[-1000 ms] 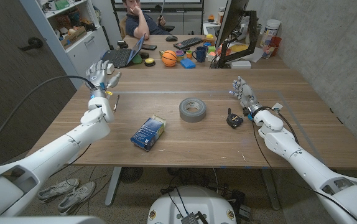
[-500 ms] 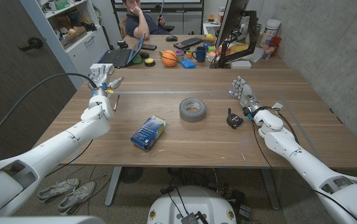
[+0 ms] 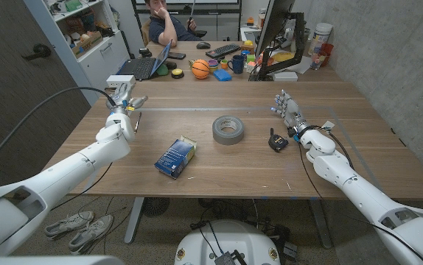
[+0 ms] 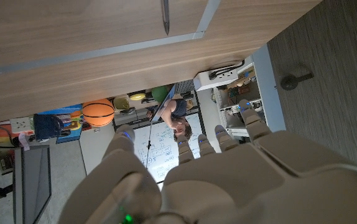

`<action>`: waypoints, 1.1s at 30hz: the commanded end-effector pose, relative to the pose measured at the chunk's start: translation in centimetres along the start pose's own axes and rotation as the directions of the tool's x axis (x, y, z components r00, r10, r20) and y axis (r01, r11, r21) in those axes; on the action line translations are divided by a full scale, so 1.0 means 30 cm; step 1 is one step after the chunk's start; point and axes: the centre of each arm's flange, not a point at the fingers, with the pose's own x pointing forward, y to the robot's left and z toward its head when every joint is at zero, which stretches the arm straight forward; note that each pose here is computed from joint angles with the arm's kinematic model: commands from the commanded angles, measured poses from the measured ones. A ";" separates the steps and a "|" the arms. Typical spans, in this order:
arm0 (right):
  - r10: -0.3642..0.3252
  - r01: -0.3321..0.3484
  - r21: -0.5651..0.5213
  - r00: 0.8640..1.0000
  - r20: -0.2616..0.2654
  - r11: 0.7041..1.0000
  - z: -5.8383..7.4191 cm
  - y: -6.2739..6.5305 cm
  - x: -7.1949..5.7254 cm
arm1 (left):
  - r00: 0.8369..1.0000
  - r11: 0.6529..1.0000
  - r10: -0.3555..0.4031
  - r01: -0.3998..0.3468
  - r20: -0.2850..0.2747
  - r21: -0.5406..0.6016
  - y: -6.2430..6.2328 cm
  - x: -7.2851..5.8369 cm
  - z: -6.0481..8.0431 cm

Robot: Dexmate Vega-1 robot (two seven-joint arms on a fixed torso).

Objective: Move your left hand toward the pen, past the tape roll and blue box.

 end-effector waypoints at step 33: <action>0.004 -0.004 0.004 1.000 -0.006 1.000 -0.003 0.009 0.019 | 0.973 0.973 -0.225 0.228 -0.053 0.044 -0.038 0.060 -0.019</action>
